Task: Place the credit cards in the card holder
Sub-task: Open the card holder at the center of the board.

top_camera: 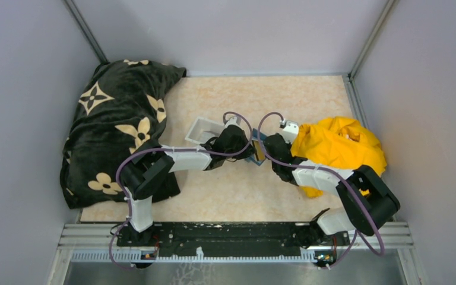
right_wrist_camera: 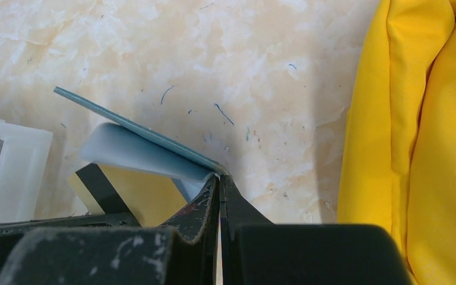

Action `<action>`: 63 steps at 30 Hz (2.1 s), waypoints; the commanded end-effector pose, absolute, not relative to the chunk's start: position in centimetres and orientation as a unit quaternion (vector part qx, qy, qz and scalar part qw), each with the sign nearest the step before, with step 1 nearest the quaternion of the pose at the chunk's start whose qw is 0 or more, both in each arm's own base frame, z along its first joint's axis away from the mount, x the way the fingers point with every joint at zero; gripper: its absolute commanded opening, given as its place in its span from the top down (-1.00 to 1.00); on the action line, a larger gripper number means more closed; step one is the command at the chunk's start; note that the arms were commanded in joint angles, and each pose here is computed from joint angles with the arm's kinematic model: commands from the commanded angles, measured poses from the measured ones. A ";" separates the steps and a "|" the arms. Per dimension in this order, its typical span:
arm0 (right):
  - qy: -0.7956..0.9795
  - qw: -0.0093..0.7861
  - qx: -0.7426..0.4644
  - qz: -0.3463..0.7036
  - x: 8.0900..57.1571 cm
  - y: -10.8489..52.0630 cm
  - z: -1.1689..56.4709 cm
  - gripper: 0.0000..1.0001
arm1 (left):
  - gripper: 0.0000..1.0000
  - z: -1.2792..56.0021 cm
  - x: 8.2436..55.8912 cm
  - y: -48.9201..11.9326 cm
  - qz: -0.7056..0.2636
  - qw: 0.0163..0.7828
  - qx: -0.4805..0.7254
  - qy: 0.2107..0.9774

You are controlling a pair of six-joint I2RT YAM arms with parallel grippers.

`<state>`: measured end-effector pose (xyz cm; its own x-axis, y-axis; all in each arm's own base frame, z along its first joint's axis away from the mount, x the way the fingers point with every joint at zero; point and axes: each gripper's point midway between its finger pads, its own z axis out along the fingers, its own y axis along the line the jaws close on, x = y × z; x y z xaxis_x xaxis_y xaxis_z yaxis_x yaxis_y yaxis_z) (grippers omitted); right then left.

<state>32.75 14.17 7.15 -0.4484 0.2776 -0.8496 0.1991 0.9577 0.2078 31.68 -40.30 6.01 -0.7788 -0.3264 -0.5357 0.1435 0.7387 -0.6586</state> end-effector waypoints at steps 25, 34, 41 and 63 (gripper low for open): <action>0.851 0.508 0.097 0.091 35.2 17.9 10.6 1.00 | 1.00 2.3 33.6 -40.3 -0.290 0.303 0.005 0.908; 0.858 0.493 0.086 0.115 33.6 18.4 9.1 1.00 | 1.00 1.9 33.7 -39.8 -0.298 0.297 -0.006 0.907; 0.860 0.489 0.080 0.121 33.9 19.2 8.3 1.00 | 1.00 2.1 33.9 -39.7 -0.305 0.298 -0.010 0.905; 0.826 0.548 0.085 0.103 39.8 19.2 10.4 1.00 | 1.00 0.3 33.4 -38.0 -0.298 0.279 -0.027 0.913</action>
